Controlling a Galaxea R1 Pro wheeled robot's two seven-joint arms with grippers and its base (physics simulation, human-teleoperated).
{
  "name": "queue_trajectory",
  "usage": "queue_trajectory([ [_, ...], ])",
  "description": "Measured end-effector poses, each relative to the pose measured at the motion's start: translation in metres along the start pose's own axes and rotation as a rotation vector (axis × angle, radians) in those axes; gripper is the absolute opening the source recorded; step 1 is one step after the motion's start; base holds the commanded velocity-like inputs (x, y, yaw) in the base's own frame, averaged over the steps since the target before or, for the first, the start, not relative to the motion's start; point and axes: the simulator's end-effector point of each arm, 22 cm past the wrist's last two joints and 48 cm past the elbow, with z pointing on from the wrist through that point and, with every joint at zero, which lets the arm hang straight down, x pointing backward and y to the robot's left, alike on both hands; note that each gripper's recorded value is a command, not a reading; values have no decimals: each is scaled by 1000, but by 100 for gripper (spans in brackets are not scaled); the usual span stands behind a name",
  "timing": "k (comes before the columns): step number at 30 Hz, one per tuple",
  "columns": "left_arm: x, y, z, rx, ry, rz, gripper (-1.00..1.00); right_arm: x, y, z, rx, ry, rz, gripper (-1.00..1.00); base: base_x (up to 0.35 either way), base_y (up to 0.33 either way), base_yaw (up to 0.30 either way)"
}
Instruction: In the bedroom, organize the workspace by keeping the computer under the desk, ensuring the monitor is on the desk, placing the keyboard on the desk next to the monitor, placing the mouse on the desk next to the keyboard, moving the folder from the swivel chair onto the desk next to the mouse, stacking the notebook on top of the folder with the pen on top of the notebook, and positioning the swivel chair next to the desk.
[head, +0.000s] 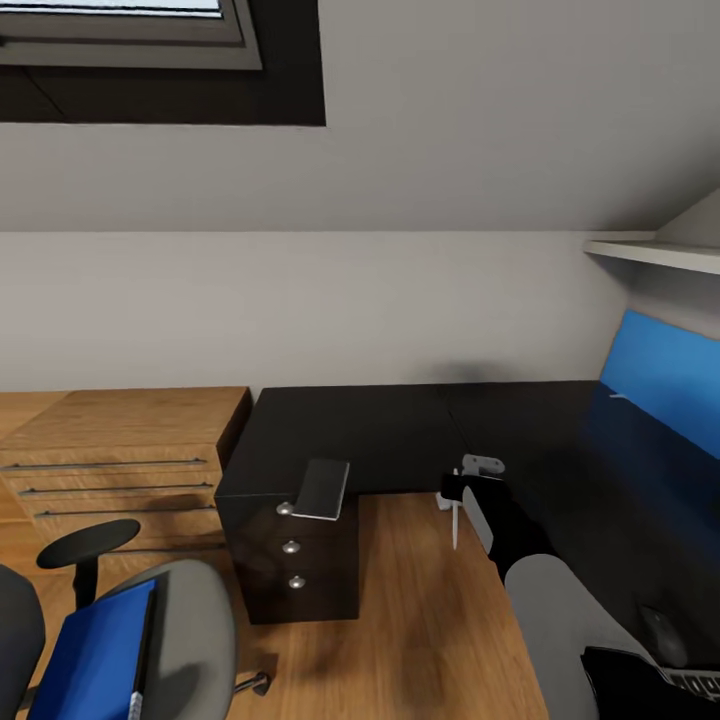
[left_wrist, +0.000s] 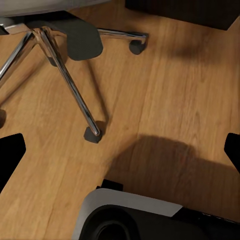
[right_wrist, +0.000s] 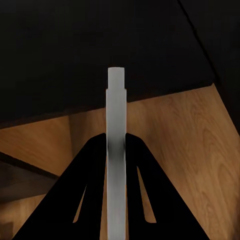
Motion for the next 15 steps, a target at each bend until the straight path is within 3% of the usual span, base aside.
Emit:
queue_trajectory([
  [6,0,0,0,0,0,0,100,2,2,0,-3,3,-1,-100,41,-5,21],
  [15,3,1,-1,-3,8,1,100,13,1,5,0,28,-4,-100,116,-21,128],
])
